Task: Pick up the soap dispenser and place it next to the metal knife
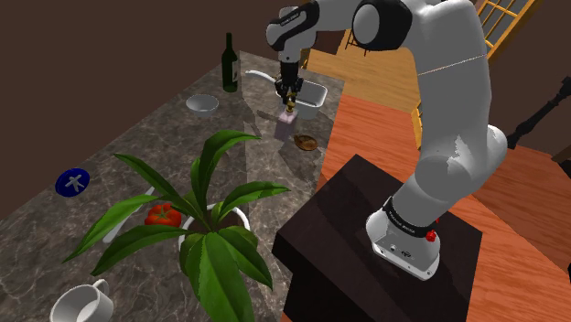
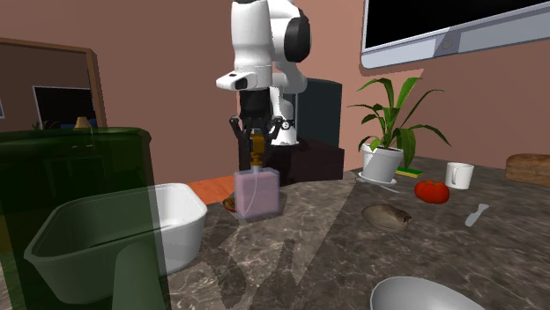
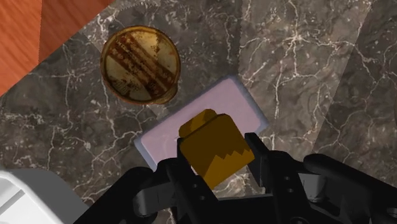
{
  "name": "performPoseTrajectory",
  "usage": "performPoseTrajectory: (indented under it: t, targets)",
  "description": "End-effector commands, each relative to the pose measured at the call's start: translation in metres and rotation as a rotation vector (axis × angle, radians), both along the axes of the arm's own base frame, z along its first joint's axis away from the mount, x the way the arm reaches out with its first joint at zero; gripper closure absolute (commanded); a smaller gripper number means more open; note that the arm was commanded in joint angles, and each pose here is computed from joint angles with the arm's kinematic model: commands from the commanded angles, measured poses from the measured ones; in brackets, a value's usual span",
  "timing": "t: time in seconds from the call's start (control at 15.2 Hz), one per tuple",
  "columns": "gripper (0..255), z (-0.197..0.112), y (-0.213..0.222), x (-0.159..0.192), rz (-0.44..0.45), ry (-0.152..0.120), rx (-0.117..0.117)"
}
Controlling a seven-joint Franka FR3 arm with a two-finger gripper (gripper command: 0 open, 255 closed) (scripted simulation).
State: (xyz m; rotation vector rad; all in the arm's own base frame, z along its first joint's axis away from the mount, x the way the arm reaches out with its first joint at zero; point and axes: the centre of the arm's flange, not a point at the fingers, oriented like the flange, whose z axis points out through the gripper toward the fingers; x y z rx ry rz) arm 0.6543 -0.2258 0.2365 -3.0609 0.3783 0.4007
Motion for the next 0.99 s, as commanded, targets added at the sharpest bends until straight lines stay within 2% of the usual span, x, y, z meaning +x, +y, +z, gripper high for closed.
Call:
performPoseTrajectory:
  t: [0.0,0.92]
  targets:
    - [255,0.011,-0.001,0.000,0.000,0.000,0.000]
    - [255,0.085,-0.001,0.000,0.000,0.000,0.000]
